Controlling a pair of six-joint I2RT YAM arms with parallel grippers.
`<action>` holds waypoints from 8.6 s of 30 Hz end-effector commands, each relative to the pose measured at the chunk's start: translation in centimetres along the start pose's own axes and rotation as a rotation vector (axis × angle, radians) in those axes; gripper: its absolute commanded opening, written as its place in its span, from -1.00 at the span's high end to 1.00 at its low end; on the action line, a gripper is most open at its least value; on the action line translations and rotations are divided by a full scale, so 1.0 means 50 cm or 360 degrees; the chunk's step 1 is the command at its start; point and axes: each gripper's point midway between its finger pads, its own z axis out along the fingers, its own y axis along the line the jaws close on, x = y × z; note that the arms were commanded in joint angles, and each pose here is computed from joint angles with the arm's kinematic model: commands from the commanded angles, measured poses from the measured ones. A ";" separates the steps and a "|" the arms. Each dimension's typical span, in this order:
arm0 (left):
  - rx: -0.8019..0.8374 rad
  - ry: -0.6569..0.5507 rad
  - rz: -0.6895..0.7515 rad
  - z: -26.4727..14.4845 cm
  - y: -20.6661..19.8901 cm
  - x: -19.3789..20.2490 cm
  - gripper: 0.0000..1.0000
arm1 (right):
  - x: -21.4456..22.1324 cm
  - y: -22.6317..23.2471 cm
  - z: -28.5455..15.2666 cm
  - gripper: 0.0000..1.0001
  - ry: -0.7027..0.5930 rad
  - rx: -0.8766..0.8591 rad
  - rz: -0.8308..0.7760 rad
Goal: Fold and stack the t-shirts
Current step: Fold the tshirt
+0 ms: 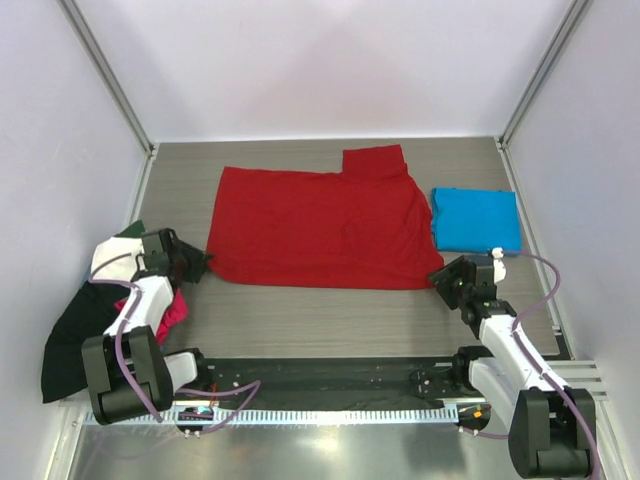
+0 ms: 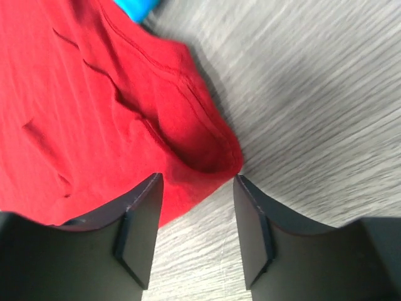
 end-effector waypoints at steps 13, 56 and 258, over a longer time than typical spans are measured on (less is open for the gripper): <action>0.0281 -0.0270 0.0203 -0.097 -0.095 -0.042 -0.99 | -0.207 0.197 0.028 0.38 -0.0293 -0.0057 -0.0340; 0.0417 -0.0368 0.0466 0.053 -0.369 -0.115 -0.99 | -0.348 0.394 0.274 0.05 0.0011 -0.0552 -0.0171; 0.0058 -0.0396 0.0721 0.125 -0.261 -0.134 0.04 | -0.048 0.325 0.019 -0.04 0.0020 -0.0539 -0.0934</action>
